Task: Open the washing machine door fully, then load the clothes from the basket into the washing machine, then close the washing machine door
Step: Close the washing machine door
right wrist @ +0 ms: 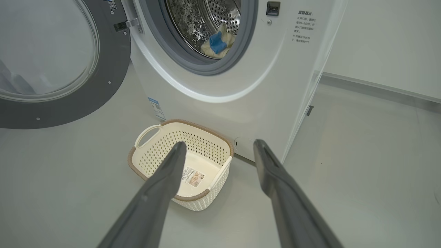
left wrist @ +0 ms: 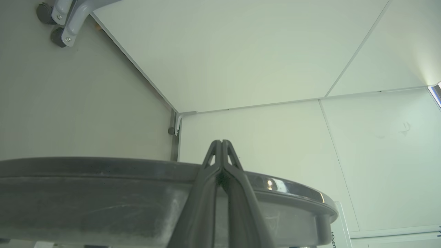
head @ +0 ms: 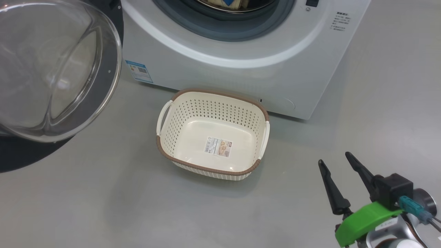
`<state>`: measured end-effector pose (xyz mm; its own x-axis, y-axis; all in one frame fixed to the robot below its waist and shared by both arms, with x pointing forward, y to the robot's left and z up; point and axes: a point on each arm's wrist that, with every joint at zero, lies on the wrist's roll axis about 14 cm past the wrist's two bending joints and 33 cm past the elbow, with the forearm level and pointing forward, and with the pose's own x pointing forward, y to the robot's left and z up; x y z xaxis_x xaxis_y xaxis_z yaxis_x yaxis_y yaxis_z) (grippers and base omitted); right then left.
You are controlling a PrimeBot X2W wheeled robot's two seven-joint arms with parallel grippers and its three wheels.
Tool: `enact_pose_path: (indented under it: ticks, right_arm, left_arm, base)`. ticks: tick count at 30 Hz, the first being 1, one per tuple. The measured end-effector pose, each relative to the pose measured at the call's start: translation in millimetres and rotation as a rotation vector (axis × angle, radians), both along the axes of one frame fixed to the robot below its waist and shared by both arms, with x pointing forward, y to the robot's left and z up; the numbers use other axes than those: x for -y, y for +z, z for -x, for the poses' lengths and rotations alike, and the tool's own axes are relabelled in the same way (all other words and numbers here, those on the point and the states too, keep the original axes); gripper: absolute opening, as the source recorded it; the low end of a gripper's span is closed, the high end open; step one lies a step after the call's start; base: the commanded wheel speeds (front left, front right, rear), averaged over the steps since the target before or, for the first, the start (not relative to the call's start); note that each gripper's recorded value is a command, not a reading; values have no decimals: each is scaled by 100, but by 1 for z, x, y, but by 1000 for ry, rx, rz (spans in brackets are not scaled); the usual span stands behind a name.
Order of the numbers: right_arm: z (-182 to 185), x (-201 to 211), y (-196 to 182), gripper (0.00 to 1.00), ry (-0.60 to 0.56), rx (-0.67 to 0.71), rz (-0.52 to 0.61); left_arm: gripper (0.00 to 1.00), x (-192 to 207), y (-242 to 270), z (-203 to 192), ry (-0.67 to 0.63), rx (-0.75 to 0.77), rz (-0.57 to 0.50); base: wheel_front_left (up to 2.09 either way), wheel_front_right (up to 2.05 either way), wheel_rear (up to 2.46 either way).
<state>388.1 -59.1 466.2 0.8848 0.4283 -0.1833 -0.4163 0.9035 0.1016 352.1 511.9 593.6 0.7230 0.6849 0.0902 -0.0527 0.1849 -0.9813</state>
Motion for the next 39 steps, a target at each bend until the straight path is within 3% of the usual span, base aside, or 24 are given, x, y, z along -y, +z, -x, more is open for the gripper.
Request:
enact_pose_path:
  ticks: [39]
  right_arm:
    - [-9, -23, 1, 100, 66, -5, -18]
  left_arm:
    - [0, 38, 16, 9, -293, 142, 36]
  base:
    - [0, 0, 0]
